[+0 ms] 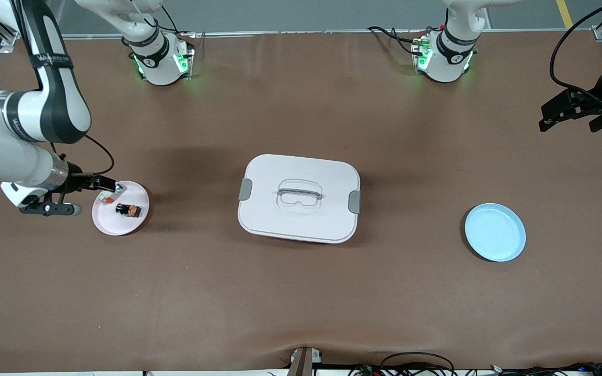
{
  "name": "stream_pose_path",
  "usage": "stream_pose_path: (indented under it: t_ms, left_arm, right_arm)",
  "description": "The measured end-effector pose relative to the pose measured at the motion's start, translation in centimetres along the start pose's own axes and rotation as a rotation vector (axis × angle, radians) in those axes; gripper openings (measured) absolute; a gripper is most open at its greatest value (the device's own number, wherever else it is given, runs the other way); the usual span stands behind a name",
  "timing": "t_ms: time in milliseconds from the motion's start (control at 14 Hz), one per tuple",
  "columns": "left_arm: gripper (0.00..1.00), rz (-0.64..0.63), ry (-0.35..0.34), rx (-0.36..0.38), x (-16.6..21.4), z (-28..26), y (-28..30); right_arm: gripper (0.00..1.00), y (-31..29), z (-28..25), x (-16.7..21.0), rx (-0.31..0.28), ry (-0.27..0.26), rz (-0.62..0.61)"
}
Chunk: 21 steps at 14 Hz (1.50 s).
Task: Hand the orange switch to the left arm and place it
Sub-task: 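Lower the right gripper over the orange-black switch on the plate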
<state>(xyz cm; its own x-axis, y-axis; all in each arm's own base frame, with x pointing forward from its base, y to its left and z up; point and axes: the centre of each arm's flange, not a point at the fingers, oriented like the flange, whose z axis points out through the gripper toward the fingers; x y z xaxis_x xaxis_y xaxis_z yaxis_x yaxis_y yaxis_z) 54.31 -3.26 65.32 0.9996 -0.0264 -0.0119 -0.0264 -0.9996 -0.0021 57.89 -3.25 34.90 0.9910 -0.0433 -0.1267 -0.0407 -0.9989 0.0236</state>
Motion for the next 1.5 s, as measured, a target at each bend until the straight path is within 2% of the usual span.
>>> stream_pose_path:
  t_ms: [501,931,1504]
  left_arm:
    - [1.00,-0.002,-0.002,0.000,0.1,0.2,-0.1]
    - [1.00,-0.002,-0.025,-0.004,1.3,1.9,-0.2]
    - [1.00,-0.002,-0.015,-0.004,1.5,2.0,-0.2]
  right_arm:
    - [1.00,0.9,7.3,2.5,0.007,0.020,0.043]
    - [1.00,0.1,10.5,3.5,0.016,0.038,0.141]
    - [1.00,0.1,12.7,3.8,-0.005,0.033,0.131]
